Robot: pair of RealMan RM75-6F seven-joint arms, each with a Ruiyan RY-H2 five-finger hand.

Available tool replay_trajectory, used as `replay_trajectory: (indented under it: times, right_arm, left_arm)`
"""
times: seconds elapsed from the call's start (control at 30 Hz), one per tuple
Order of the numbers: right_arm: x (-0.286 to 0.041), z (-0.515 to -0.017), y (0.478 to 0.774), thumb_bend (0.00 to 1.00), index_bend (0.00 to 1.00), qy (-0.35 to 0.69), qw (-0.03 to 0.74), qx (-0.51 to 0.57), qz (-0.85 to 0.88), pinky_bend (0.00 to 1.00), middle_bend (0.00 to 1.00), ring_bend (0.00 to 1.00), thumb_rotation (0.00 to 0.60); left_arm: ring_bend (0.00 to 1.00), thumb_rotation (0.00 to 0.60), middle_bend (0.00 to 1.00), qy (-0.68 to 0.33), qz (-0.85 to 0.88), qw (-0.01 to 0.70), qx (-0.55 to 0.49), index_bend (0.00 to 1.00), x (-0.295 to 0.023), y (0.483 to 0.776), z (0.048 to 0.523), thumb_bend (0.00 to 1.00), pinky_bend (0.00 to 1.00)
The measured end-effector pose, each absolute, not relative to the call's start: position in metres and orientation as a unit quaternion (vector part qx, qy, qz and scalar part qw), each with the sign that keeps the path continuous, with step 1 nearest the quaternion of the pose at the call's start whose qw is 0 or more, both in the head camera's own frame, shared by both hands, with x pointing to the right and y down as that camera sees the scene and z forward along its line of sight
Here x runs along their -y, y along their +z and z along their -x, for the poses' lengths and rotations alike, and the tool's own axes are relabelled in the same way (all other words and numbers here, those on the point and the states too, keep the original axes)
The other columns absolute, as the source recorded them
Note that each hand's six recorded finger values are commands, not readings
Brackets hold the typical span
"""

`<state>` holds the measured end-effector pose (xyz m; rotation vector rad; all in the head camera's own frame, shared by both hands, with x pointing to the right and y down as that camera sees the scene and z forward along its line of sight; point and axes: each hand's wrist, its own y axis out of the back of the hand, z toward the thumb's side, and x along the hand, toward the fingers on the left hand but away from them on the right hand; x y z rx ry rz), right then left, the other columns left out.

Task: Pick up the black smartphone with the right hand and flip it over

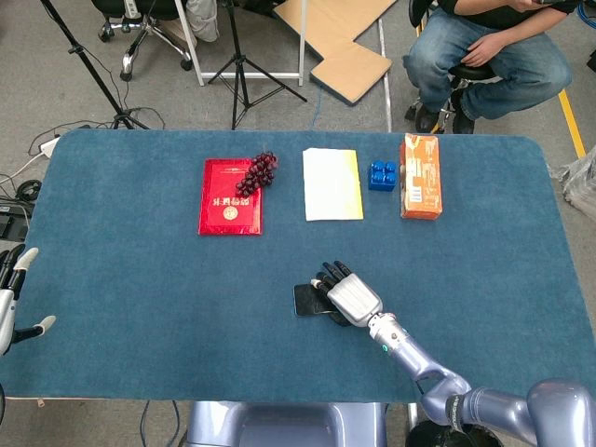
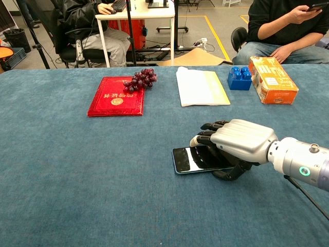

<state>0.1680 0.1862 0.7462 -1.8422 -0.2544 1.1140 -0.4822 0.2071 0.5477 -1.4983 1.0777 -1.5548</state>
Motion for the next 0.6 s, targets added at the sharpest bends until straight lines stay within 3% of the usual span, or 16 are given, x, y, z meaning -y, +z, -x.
replay_trajectory:
  times: [0.07,0.23,0.6]
  right_arm:
    - [-0.187,-0.168,0.743,0.72,0.3,0.447,0.462,0.111,0.758,0.2,0.24,0.1,0.6]
    - [-0.194,-0.167,0.733,0.81,0.36,0.424,0.448,0.121,0.777,0.26,0.28,0.15,0.6]
    - [-0.205,-0.165,0.716,0.84,0.42,0.406,0.355,0.154,0.828,0.31,0.35,0.21,0.6]
  left_arm:
    - [0.0,0.6,0.0,-0.602,0.58,0.356,-0.418,0.0,-0.207,0.547,0.482,0.0,0.0]
    - [0.0,0.6,0.0,-0.6,0.582,0.357,-0.418,0.0,-0.208,0.546,0.482,0.0,0.0]
    - [0.0,0.6,0.0,-0.597,0.584,0.358,-0.417,0.0,-0.209,0.545,0.48,0.0,0.0]
